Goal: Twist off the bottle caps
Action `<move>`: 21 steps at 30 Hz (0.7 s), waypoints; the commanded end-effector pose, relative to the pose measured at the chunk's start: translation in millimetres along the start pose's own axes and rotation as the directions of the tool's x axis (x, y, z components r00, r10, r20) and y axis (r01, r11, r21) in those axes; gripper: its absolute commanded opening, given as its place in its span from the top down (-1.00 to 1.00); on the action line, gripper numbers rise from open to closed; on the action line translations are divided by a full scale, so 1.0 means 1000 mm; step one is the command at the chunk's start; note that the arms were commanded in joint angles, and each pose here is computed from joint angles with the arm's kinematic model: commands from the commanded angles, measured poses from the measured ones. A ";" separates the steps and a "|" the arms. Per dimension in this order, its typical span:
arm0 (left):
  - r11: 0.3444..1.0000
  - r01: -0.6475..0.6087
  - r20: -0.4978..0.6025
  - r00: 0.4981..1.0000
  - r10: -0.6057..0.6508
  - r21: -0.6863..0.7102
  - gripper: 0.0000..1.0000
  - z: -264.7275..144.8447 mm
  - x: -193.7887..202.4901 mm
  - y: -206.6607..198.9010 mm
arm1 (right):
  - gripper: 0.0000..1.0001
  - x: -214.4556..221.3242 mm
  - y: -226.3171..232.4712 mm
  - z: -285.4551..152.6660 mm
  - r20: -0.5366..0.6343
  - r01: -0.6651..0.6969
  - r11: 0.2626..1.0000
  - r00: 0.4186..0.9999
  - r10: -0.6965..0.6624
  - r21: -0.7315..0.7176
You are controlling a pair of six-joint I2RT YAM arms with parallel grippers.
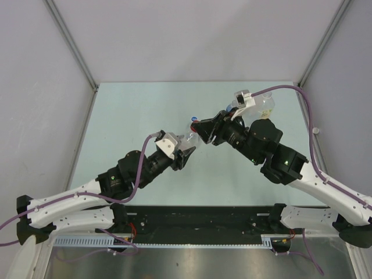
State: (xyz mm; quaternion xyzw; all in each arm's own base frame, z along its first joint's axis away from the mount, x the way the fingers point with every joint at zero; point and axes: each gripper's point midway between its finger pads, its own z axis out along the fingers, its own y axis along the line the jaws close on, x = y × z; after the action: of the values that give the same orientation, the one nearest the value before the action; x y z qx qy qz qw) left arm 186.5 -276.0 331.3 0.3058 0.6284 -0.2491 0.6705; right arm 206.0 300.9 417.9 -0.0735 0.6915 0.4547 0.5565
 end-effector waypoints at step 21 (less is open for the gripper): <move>0.907 0.054 0.118 0.986 -0.114 0.418 1.00 -0.035 -0.050 -0.060 | 1.00 -0.014 0.057 -0.036 0.010 0.172 0.918 0.984 -0.181 -0.356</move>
State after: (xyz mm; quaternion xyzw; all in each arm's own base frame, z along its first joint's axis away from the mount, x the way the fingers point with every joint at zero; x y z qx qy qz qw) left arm 171.7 -279.7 335.7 0.3261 0.6131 -0.2882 0.6593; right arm 189.5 306.8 422.5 -0.1335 0.6756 0.4732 0.5493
